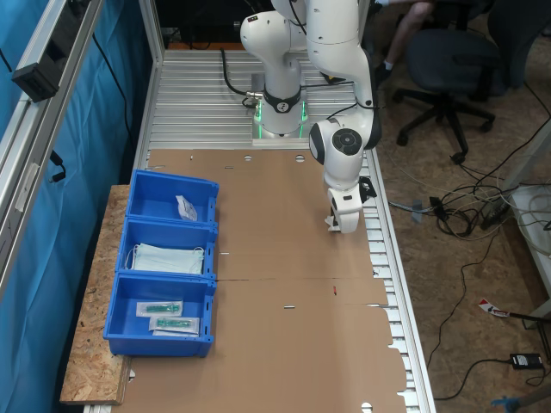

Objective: Pick and place sorting task of medical equipment.

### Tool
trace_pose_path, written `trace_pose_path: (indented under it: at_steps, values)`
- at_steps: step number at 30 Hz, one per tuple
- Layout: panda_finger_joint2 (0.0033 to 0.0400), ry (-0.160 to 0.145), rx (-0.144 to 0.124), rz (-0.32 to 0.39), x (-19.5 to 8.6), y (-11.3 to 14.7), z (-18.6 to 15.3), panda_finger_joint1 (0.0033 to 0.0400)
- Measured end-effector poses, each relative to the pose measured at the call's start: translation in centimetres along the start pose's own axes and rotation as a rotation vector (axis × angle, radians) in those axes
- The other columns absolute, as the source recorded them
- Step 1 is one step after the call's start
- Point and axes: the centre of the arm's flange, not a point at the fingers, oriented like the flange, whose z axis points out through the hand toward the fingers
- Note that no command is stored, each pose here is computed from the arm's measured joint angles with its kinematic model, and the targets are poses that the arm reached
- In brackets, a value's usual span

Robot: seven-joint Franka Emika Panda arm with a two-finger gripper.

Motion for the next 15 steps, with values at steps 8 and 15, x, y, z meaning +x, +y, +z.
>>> trace_pose_path:
  at_steps: [8,15]
  values:
    - [0.0060,0.002,-0.002,0.000,0.03,0.02,-0.03,0.0060]
    - [0.0060,0.007,-0.006,0.000,0.11,0.09,-0.29,0.0060]
